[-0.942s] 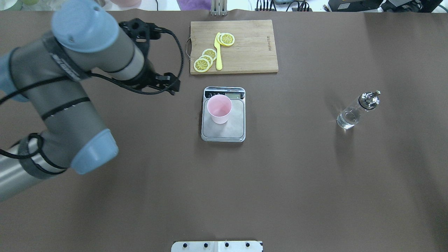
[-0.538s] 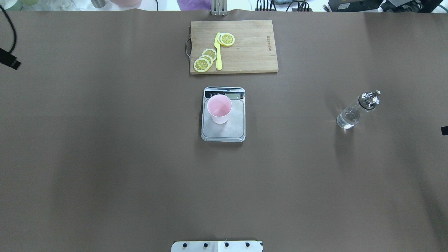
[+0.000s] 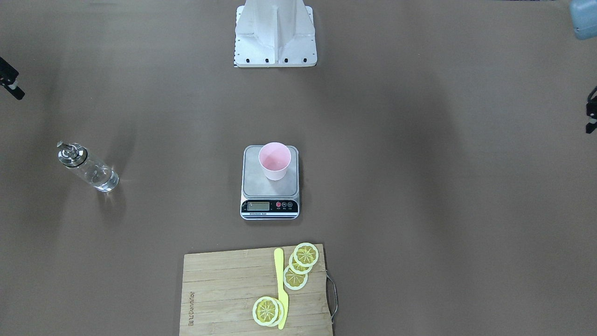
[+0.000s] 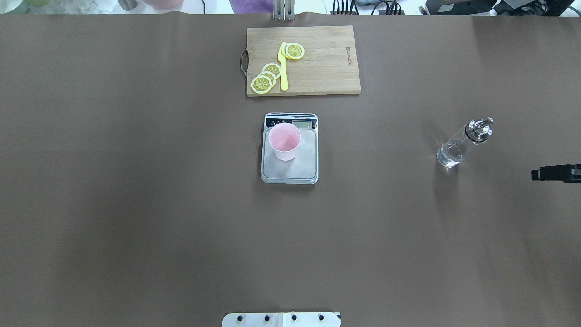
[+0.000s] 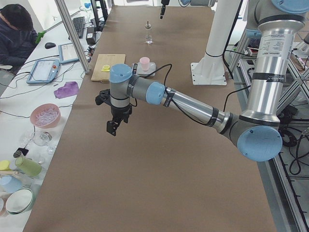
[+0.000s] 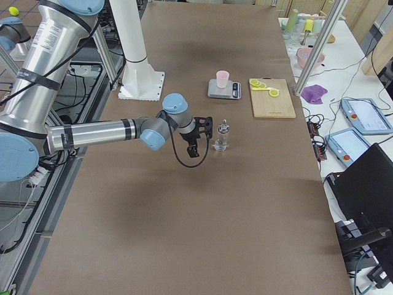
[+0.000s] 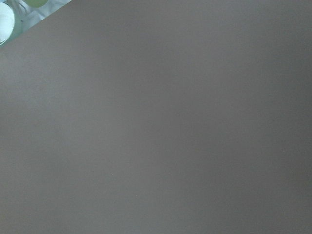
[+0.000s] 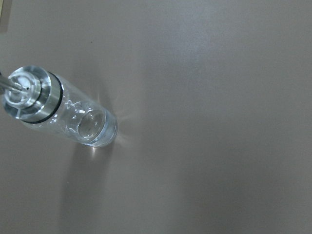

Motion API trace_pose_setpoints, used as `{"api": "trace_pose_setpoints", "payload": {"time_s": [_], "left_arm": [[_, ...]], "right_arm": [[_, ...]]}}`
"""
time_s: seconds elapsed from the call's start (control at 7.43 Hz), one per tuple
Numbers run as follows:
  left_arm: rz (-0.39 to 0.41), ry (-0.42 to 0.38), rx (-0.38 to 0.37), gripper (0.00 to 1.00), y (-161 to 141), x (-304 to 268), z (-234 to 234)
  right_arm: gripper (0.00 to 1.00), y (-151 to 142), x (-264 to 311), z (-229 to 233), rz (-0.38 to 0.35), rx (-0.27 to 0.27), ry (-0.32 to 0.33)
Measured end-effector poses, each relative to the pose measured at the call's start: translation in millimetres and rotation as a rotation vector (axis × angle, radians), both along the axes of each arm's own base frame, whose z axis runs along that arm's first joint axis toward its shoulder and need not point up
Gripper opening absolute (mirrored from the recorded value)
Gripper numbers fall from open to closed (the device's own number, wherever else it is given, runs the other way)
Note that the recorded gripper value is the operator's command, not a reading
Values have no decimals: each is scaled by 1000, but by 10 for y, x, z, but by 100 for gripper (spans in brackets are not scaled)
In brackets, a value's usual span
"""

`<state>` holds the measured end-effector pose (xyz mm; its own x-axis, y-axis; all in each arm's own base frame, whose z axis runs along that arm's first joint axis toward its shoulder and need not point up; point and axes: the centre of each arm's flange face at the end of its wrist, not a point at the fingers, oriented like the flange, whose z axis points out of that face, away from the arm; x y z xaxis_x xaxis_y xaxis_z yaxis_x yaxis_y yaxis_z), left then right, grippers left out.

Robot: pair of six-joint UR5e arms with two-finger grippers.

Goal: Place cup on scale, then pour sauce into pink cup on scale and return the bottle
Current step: 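Reach the right gripper to the glass dispenser bottle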

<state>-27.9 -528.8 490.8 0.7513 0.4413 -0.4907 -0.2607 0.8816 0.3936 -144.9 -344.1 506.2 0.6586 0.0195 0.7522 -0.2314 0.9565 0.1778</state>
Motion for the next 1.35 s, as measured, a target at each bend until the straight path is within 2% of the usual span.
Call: {"api": "trace_pose_setpoints", "payload": {"time_s": [0.27,0.4,0.67,0.94,1.35], "left_arm": [[-1,-4,-14,98,69,-37,126],[-10,-6,-44,98,149,-73,284],[-60,16,-155,98,331,-298,784],[-105,94,-252,98,543,-512,1208],[-129,138,-271,98,743,-591,1244]], "right_arm": [[100,106,-463,-31,60,55,77],[100,146,-605,-46,73,87,99],[100,167,-735,-87,81,120,110],[100,173,-839,-137,90,147,113],[100,216,-1180,-274,105,219,111]]}}
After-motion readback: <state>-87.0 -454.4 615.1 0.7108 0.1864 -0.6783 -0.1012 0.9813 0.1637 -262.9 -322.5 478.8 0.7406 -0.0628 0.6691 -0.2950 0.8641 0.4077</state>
